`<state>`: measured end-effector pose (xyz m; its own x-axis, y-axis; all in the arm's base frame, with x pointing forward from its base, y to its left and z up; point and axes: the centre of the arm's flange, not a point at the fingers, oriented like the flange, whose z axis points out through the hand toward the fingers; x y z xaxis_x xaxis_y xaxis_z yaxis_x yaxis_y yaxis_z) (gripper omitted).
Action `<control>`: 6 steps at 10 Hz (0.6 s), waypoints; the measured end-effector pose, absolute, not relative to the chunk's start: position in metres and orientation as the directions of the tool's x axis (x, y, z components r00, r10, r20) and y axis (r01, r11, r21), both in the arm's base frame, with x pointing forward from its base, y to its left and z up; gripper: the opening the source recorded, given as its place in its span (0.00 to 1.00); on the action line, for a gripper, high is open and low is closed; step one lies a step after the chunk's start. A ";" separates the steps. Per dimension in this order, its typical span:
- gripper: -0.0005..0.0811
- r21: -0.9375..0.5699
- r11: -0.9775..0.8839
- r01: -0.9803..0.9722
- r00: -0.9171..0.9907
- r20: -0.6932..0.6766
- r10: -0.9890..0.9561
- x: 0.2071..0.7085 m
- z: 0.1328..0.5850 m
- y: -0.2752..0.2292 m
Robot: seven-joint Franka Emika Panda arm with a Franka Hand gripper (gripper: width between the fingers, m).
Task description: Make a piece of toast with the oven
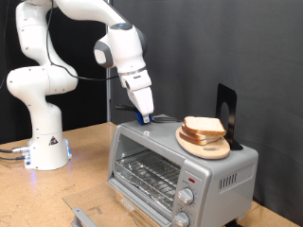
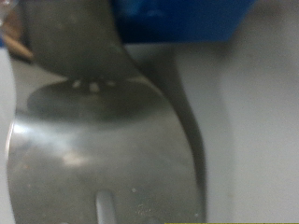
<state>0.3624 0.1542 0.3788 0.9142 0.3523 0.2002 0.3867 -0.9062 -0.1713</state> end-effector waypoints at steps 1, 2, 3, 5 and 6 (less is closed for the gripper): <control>0.45 -0.181 -0.906 0.384 0.916 0.197 0.349 0.360 0.384 0.153; 0.45 -0.187 -0.905 0.381 0.918 0.197 0.346 0.357 0.391 0.151; 0.45 -0.195 -0.906 0.376 0.919 0.203 0.337 0.355 0.400 0.148; 0.45 -0.213 -0.907 0.364 0.923 0.215 0.319 0.352 0.418 0.140; 0.45 -0.223 -0.906 0.359 0.926 0.211 0.315 0.351 0.425 0.136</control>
<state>0.3511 0.1362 0.4255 0.9255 0.3146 0.2107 0.3588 -0.9064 -0.2228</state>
